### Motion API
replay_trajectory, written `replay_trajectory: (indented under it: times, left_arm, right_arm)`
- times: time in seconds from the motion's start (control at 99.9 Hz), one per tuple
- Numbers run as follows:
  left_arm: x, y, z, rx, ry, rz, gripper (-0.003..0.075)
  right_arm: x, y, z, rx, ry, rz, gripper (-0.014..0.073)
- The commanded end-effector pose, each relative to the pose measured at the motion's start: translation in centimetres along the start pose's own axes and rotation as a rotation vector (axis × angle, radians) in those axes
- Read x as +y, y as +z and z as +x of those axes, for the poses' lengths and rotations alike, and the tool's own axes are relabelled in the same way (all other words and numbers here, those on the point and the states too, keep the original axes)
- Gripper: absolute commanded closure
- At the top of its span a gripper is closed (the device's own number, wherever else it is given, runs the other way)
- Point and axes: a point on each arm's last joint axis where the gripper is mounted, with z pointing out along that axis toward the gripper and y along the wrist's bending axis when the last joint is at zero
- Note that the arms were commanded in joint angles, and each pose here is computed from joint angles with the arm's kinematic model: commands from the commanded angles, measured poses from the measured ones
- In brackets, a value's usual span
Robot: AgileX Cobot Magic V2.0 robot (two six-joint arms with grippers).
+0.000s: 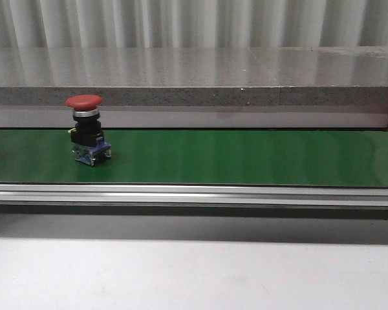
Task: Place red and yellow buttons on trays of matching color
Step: 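Grasp the yellow button with the left gripper and set it on the belt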
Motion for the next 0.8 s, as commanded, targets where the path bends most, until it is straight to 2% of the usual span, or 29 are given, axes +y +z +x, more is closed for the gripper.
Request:
replay_trajectory:
  times: [0.0, 0.1, 0.23, 0.3, 0.5, 0.68, 0.731, 0.791]
  left_arm:
    - [-0.5, -2.5, -0.7, -0.107, 0.015, 0.0, 0.05]
    - [-0.5, -2.5, -0.6, -0.102, 0.015, 0.001, 0.0416]
    - [-0.6, -2.5, -0.8, -0.119, 0.01, 0.006, 0.0228]
    - [-0.8, -2.9, -1.0, -0.157, 0.01, 0.024, 0.0188]
    - [-3.6, -6.5, -1.3, -0.335, 0.092, 0.064, 0.0191]
    - [-6.5, -10.7, -0.4, -0.491, 0.185, 0.084, 0.0195]
    - [-7.2, -11.8, 0.2, -0.539, 0.203, 0.095, 0.0214]
    - [-7.9, -12.7, 1.1, -0.589, 0.222, 0.11, 0.0286]
  right_arm:
    - [0.0, -0.4, -1.5, -0.102, -0.023, 0.002, 0.0662]
    - [0.0, -0.4, -1.5, -0.103, -0.023, 0.002, 0.0662]
    - [0.0, -0.4, -1.5, -0.103, -0.023, 0.002, 0.0662]
    - [0.0, -0.4, -1.5, -0.103, -0.023, 0.002, 0.0662]
    - [0.0, -0.4, -1.5, -0.103, -0.023, 0.002, 0.0662]
    - [0.0, -0.4, -1.5, -0.103, -0.023, 0.002, 0.0662]
    - [0.0, -0.4, -1.5, -0.103, -0.023, 0.002, 0.0662]
    - [0.0, -0.4, -1.5, -0.103, -0.023, 0.002, 0.0662]
